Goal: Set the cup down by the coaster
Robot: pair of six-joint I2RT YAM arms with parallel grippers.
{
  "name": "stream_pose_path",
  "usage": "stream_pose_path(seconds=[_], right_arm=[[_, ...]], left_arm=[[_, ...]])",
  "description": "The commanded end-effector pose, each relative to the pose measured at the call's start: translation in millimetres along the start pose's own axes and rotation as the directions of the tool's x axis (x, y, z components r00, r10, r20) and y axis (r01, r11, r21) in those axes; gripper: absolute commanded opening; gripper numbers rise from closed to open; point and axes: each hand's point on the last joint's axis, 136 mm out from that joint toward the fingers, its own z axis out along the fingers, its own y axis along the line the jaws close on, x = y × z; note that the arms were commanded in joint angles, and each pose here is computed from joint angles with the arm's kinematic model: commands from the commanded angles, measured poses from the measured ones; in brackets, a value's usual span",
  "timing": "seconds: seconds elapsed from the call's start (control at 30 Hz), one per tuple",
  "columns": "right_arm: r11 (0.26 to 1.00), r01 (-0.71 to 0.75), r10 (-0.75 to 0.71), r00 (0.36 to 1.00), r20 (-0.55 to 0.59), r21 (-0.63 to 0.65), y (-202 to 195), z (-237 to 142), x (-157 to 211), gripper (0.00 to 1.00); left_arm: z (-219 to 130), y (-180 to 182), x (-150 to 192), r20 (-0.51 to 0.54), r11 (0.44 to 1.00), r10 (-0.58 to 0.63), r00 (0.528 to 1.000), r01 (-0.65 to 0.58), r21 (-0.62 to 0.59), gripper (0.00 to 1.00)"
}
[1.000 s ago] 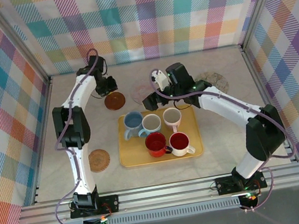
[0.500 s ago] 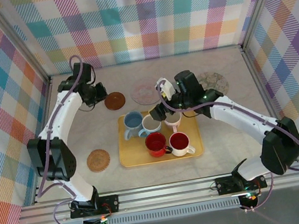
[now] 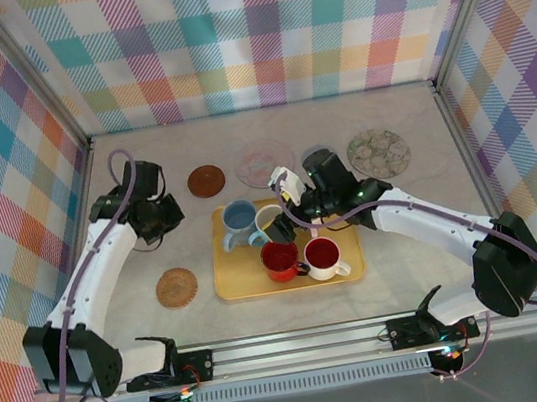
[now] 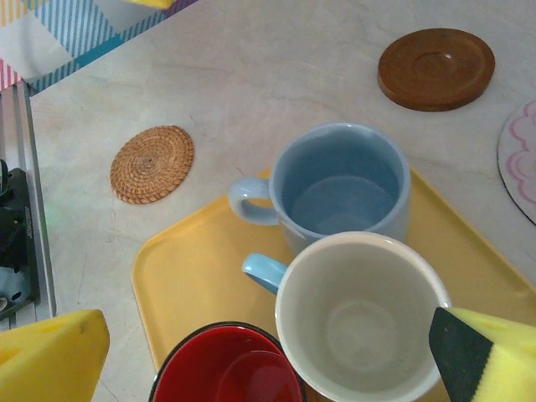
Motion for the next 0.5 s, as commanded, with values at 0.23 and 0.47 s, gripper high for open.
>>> stream_pose_path(seconds=[0.23, 0.47], right_arm=[[0.996, 0.088, -0.086, 0.992, 0.093, -0.009, 17, -10, -24, 0.99], [0.996, 0.088, -0.088, 0.992, 0.094, 0.007, 22, -10, -19, 0.99]], left_arm=[[10, 63, 71, -0.109, 0.976, -0.133, 0.985, 0.111, -0.188, 0.00], [46, 82, 108, -0.170, 0.955, -0.214, 0.962, 0.169, -0.244, 0.00]])
